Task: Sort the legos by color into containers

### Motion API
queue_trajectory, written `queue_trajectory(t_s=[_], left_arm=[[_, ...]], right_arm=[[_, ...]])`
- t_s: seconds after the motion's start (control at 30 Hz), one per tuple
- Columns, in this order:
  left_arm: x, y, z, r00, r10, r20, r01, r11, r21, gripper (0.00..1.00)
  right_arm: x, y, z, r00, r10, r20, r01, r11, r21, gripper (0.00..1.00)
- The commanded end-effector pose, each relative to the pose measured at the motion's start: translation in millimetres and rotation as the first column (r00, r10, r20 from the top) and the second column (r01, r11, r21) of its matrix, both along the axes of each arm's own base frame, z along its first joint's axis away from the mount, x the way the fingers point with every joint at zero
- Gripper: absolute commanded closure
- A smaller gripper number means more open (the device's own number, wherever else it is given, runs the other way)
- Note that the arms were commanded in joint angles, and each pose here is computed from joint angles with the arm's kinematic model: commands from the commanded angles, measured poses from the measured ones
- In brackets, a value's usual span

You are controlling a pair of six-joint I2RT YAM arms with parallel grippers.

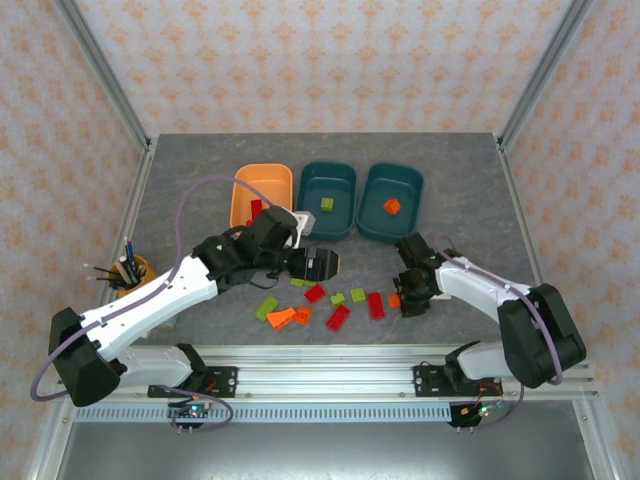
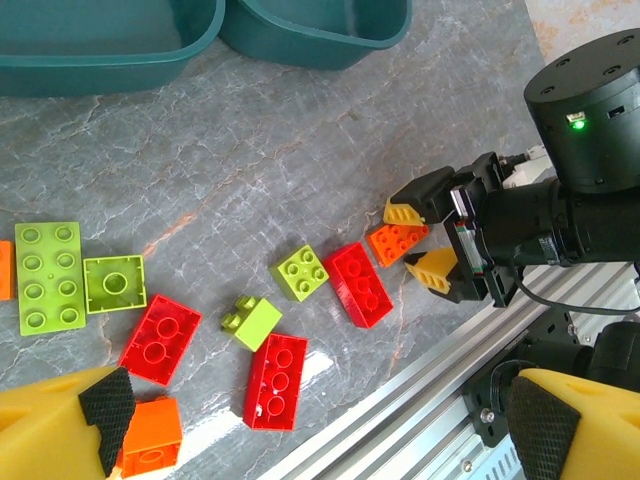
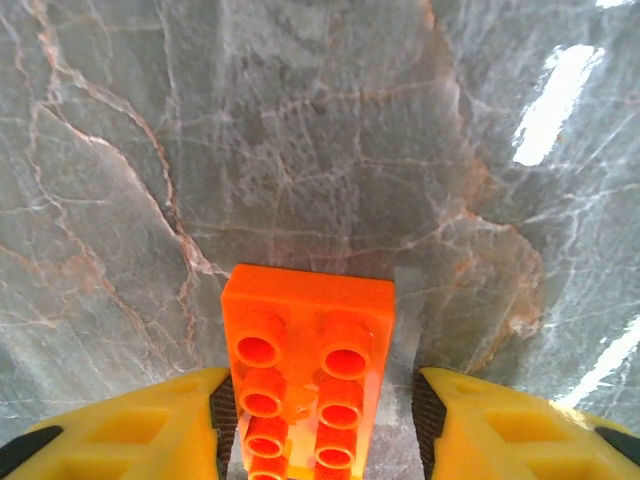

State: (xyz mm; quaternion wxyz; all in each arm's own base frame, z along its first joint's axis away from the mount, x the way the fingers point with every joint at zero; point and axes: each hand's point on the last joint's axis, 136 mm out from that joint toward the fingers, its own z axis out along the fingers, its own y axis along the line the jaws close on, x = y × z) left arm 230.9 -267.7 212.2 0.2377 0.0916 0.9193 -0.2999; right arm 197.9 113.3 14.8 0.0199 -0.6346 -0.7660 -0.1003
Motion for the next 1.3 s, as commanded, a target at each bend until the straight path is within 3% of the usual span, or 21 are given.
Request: queue_trajectory(t_s=[0.0,0.43,0.83,1.1,1.17,1.27], left_arm=[[2,-4,6,1.0,0.003,0.027,-0.002,1.0,-0.015,0.02],[-1,-15,3,0.999,-0.018,0.027,0.018,1.0,-0.012,0.02],[5,-24,3,1.0,0.006,0.012,-0.006,0.999,-0.04,0.02],[41,-33,49,0.996,0.074,0.055,-0.072,0.996,-0.045,0.02],[55,-31,54,0.993,0.107,0.055,-0.105,0.994,-0.041,0.02],[75,-27,59,0.987,0.148,0.062,-0.146,0.989,-0.038,0.02]], right_arm=[[8,7,-9,1.0,-0.008,0.004,0.008,1.0,0.028,0.51],[15,4,-10,0.999,0.033,0.0,-0.033,0.999,-0.002,0.64],[31,-8,36,0.983,0.156,0.094,-0.146,0.984,-0.105,0.67],[93,-4,126,0.857,0.437,0.273,-0.361,0.888,-0.286,0.67],[116,6,135,0.81,0.514,0.283,-0.427,0.847,-0.315,0.67],[151,25,139,0.707,0.663,0.247,-0.567,0.739,-0.364,0.67]])
